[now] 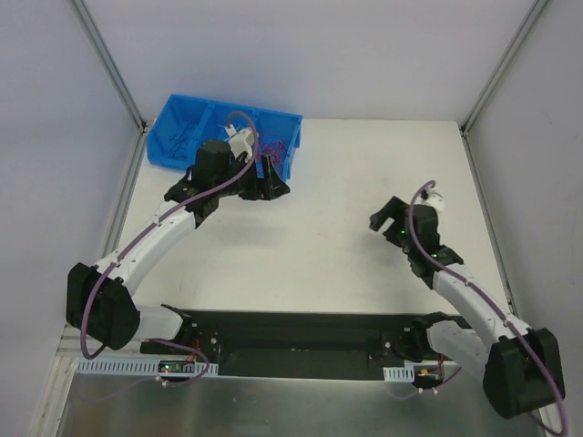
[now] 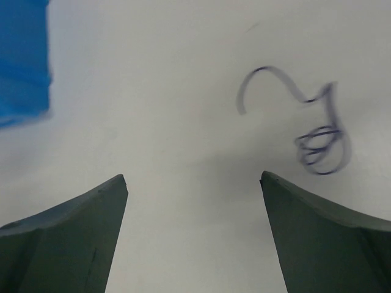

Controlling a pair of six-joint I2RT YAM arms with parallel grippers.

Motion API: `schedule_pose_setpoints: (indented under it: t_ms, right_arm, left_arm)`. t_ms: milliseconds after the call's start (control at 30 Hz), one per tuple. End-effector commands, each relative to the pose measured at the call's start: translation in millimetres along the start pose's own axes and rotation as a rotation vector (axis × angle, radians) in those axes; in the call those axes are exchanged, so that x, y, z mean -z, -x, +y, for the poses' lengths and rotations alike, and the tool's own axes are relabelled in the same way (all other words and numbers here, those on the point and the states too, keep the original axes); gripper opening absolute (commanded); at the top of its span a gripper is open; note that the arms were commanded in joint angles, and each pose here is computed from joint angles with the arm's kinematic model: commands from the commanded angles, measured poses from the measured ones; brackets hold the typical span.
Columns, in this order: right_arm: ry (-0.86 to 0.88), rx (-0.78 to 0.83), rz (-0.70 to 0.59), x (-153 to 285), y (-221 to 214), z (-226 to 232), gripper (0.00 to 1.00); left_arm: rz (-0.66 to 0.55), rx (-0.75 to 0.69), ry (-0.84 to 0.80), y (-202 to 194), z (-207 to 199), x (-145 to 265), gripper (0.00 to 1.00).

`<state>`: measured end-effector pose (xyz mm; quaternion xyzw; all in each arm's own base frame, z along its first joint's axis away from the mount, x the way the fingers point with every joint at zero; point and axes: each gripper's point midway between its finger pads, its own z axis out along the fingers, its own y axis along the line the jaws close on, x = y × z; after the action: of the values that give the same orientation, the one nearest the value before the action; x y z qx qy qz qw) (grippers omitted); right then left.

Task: Untangle the cables

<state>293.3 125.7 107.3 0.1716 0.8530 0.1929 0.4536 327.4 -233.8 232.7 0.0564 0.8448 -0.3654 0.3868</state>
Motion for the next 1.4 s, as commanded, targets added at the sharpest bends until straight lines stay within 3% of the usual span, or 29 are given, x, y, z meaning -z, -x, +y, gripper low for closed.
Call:
schedule_pose_setpoints:
  t_ms: [0,333,733,833,933,1067,1233,1367]
  right_arm:
    - [-0.286,-0.056,0.138,30.1,-3.7,-88.7,0.93]
    - [-0.371,-0.047,0.267,9.7,-3.2,-125.3,0.80]
    - [-0.377,-0.021,0.329,-32.5,3.9,-128.3,0.44]
    - [-0.340,-0.012,0.364,-36.9,0.1,-122.6,0.26]
    - [-0.304,0.014,0.377,-37.3,-0.2,-117.2,0.00]
    - [-0.157,0.090,0.402,-31.1,-11.3,-82.4,0.00]
    - [0.152,0.171,0.423,-0.4,-37.7,-12.6,0.00]
    - [0.370,0.224,0.427,31.1,-53.4,30.5,0.00]
  left_arm:
    - [0.006,-0.071,-0.223,7.8,-57.8,14.6,0.74]
    - [0.039,-0.087,-0.292,-7.2,-79.3,16.7,0.74]
    - [0.071,-0.096,-0.289,-16.1,-75.6,7.8,0.74]
    - [0.085,-0.088,-0.290,-18.7,-74.4,5.0,0.74]
    - [0.099,-0.093,-0.300,-21.5,-75.6,2.5,0.74]
    - [0.115,-0.137,-0.329,-27.5,-81.7,1.1,0.69]
    - [0.189,-0.169,-0.435,-44.6,-100.3,-2.7,0.63]
    - [0.268,-0.117,-0.568,-60.6,-119.1,-4.6,0.66]
